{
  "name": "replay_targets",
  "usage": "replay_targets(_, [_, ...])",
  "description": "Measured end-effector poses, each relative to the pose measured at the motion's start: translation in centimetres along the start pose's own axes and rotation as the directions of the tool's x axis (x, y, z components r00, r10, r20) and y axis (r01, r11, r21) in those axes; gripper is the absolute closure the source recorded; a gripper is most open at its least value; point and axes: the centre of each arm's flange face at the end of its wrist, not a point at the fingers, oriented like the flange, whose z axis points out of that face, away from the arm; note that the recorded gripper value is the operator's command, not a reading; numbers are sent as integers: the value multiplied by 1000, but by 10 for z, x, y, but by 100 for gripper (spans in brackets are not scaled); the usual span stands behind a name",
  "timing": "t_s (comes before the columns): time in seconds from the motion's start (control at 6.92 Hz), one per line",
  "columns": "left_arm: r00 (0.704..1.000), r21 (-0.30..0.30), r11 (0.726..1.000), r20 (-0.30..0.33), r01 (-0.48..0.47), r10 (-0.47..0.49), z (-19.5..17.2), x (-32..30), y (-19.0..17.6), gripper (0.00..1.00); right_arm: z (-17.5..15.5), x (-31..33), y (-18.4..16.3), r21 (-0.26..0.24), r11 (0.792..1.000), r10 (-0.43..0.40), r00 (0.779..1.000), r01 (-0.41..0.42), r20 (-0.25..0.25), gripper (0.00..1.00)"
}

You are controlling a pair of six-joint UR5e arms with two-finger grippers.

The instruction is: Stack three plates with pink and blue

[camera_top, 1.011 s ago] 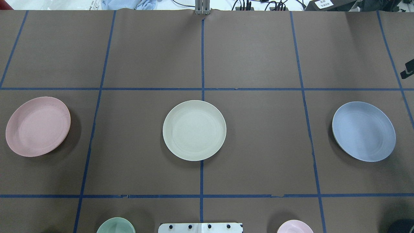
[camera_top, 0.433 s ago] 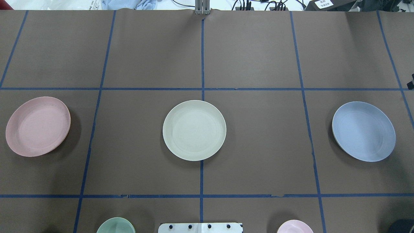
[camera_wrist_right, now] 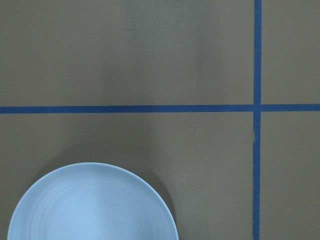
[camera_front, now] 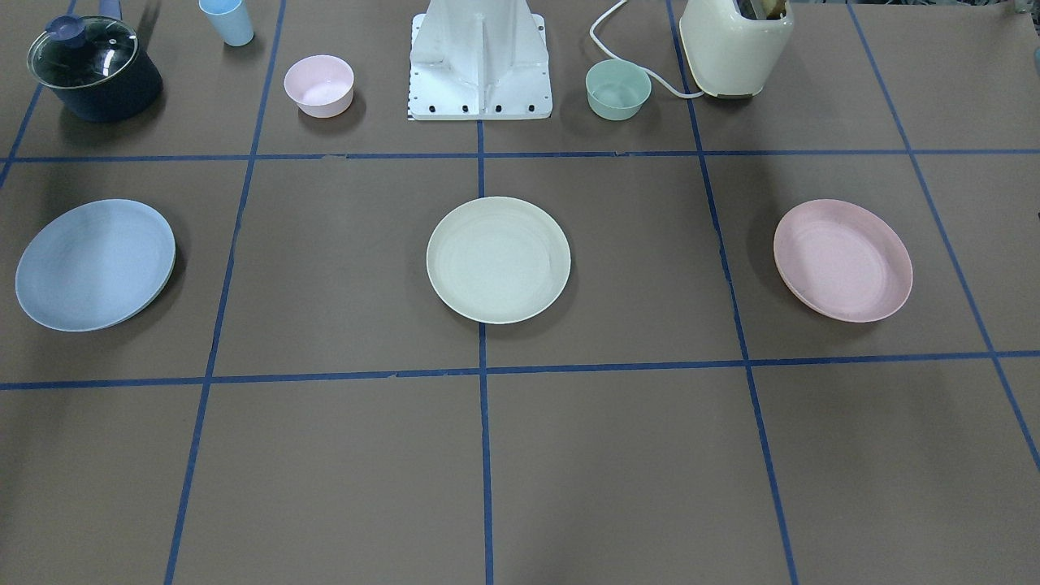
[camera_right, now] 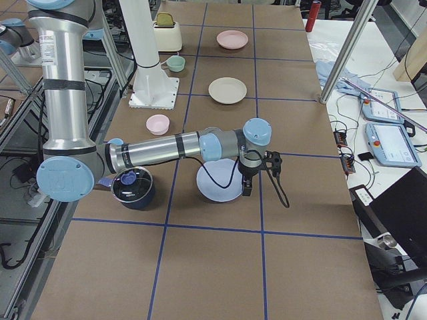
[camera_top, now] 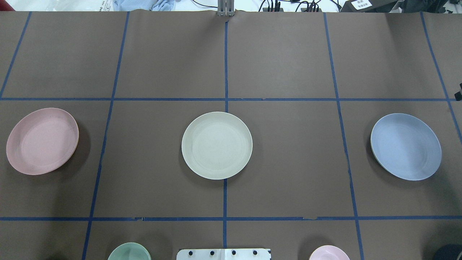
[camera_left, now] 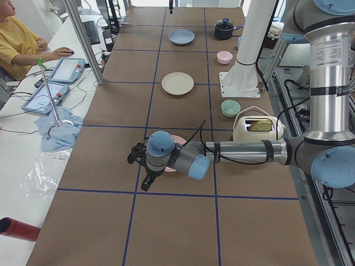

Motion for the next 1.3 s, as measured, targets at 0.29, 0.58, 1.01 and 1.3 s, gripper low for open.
replay_targets(0.29, [999, -12, 999, -18, 39, -39, 28, -2, 0, 0, 12, 10, -4, 15, 1000, -18, 1000, 18, 10, 0])
replay_targets(0.58, [995, -78, 996, -80, 52, -58, 81, 47, -8, 1, 14, 9, -5, 33, 999, -43, 999, 42, 21, 0])
replay_targets(1.01, [983, -192, 975, -120, 113, -138, 135, 78, -1, 10, 11, 5, -7, 62, 995, -75, 997, 73, 32, 0])
replay_targets(1.3, [974, -239, 962, -152, 129, -168, 157, 85, -4, 28, 11, 5, -6, 64, 995, -78, 996, 75, 34, 0])
